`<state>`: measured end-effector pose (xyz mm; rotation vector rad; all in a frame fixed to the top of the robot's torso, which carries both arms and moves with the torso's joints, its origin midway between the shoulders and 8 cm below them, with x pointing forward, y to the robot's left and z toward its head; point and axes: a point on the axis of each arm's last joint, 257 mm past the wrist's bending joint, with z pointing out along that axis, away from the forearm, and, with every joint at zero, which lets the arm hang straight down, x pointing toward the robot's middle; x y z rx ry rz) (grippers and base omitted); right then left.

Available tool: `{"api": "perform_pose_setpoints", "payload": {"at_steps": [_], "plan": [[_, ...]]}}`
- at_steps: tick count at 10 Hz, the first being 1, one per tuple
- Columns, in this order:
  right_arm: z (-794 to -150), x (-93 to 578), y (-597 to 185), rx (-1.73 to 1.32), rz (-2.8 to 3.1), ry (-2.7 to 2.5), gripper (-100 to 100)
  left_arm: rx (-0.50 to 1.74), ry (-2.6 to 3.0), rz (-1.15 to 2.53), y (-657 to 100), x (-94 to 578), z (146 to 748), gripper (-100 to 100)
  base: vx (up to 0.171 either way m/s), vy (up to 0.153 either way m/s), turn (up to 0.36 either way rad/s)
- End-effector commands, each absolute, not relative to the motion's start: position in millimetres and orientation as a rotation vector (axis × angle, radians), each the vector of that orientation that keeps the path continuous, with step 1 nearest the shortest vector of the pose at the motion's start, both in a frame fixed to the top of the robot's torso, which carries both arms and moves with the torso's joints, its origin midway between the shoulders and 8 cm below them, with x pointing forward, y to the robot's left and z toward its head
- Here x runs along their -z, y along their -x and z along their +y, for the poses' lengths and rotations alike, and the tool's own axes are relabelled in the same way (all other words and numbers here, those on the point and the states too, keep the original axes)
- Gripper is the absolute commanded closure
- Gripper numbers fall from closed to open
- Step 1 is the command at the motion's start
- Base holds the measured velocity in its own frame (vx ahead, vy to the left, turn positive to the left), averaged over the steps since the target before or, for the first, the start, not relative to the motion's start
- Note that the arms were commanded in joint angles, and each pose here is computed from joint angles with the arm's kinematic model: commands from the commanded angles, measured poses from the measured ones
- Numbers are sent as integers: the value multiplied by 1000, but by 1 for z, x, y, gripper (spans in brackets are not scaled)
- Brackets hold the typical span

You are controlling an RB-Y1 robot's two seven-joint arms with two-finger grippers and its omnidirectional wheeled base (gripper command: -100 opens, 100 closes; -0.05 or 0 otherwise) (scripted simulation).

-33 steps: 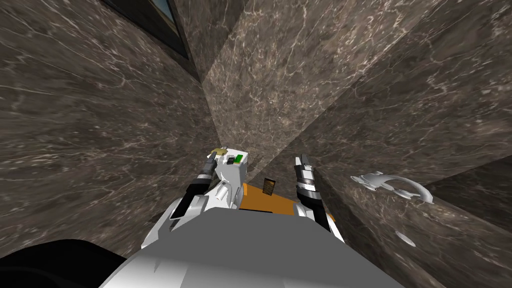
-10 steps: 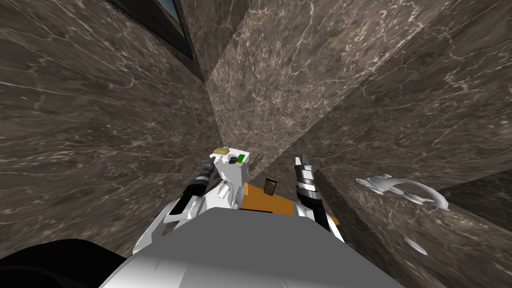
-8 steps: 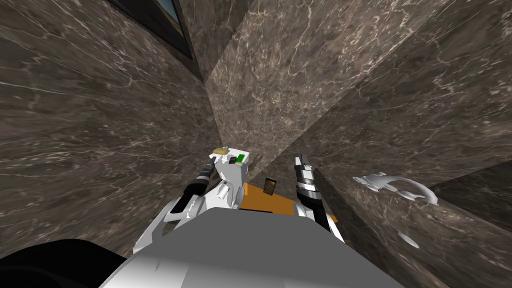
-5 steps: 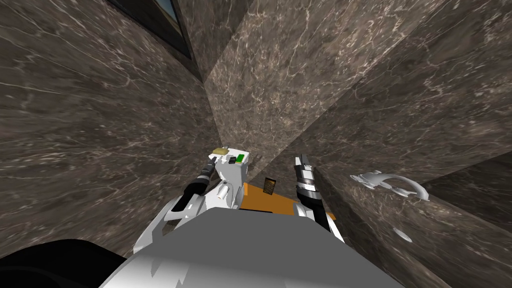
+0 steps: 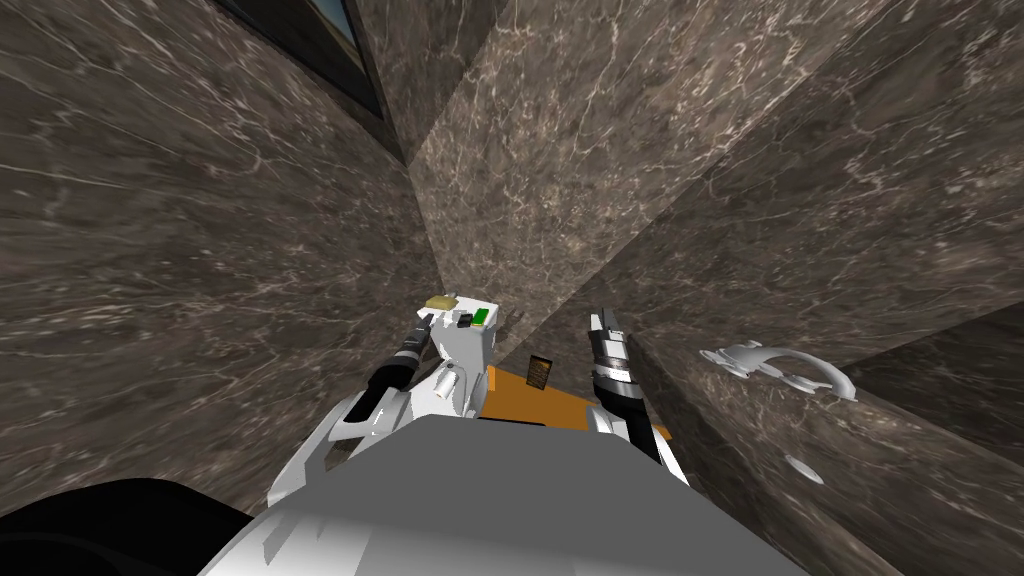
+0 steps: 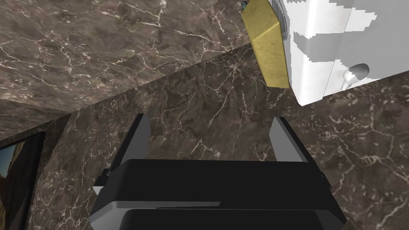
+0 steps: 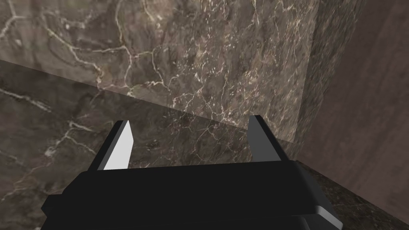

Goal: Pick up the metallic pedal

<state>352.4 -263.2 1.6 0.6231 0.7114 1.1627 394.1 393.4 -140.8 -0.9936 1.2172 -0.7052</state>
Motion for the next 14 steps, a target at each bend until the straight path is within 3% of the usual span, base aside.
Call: {"api": "perform_pose_setpoints", "payload": {"at_steps": [1, 14], "plan": [[-263, -2, -352, -1163, 711, -623, 0, 705, 994, 1217, -394, 141, 393, -100, -3, 3, -11], [-263, -2, -352, -1163, 711, -623, 0, 890, 1218, 1286, -406, 170, 357, -100, 9, -8, 26]]}}
